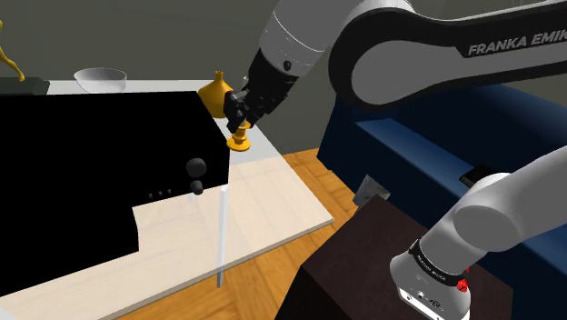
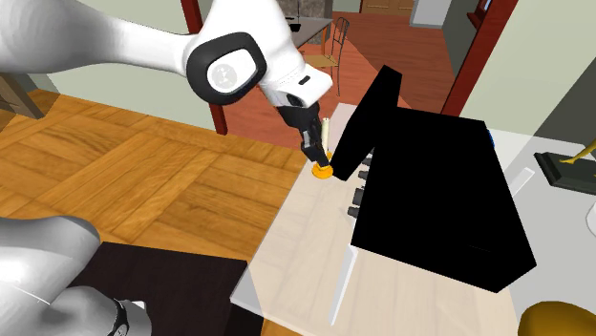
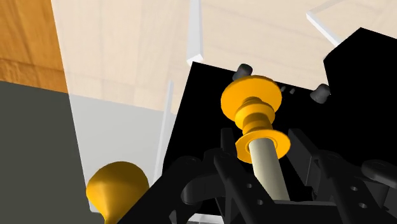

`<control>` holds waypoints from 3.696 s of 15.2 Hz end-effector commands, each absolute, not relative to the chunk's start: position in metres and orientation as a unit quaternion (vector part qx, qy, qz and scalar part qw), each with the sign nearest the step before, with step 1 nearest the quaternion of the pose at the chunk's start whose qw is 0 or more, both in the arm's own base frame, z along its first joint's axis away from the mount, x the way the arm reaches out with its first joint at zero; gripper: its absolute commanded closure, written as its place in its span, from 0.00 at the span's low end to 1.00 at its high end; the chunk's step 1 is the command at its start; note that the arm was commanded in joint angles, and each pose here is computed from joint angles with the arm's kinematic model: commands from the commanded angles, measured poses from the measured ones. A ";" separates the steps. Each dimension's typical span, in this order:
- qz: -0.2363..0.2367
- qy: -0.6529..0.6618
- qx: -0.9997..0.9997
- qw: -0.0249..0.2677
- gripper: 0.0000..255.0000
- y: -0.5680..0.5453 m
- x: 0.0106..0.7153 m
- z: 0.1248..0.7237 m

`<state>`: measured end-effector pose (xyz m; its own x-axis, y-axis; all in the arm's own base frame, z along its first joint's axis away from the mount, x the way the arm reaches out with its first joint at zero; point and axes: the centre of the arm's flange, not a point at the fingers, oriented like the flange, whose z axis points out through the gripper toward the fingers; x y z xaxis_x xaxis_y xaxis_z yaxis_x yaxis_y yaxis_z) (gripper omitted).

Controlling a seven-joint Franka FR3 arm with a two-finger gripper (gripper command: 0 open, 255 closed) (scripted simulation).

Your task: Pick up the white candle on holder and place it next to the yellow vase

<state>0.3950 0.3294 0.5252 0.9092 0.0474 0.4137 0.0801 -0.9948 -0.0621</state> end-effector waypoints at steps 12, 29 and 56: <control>-0.210 -0.033 -0.976 0.039 1.00 0.275 0.469 0.556; -0.210 -0.033 -0.976 0.039 1.00 0.142 0.650 0.556; -0.210 -0.033 -0.976 0.039 1.00 0.070 0.750 0.466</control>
